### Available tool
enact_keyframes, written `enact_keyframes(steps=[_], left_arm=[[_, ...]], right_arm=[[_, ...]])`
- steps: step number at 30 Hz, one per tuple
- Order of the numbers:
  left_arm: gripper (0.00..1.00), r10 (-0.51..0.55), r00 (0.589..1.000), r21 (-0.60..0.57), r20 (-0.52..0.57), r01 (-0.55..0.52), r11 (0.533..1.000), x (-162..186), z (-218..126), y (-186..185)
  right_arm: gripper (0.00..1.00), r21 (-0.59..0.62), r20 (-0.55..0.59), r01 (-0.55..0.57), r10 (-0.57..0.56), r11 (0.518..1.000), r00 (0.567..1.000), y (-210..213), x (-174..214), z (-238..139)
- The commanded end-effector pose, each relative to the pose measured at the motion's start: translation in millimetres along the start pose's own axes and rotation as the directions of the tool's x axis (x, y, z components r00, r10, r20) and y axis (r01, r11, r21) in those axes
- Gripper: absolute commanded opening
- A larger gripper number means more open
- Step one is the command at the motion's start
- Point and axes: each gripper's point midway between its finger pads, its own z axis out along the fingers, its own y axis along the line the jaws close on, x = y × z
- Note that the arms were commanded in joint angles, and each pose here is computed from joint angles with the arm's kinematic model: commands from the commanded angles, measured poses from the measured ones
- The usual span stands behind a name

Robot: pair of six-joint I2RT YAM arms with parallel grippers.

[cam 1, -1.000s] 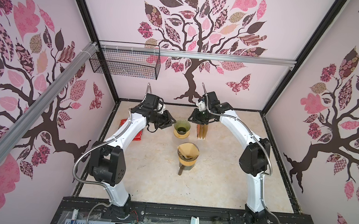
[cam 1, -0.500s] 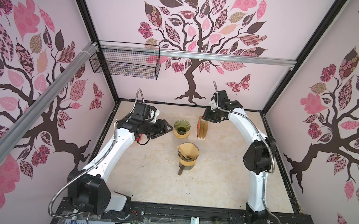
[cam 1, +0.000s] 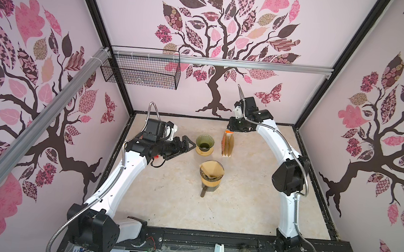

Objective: Place the coffee filter in the dripper
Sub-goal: 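Move the open right gripper to the orange box while the left gripper withdraws, then lower the right gripper into the orange box and grasp a tan paper filter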

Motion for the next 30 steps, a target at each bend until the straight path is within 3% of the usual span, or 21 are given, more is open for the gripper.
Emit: enact_keyframes(steps=[1, 30], left_arm=[[0.97, 0.005, 1.000, -0.028, 0.000, -0.005, 1.000, 1.7, -1.0, 7.7], [0.96, -0.041, 0.998, -0.051, -0.040, 0.039, 0.998, 3.2, 10.6, 19.6]], right_arm=[[0.25, 0.020, -0.057, 0.032, -0.031, 0.999, 0.998, -8.6, 12.9, 27.2], [0.17, 0.094, -0.145, 0.041, -0.027, 0.995, 0.989, -33.8, 37.2, 83.2]])
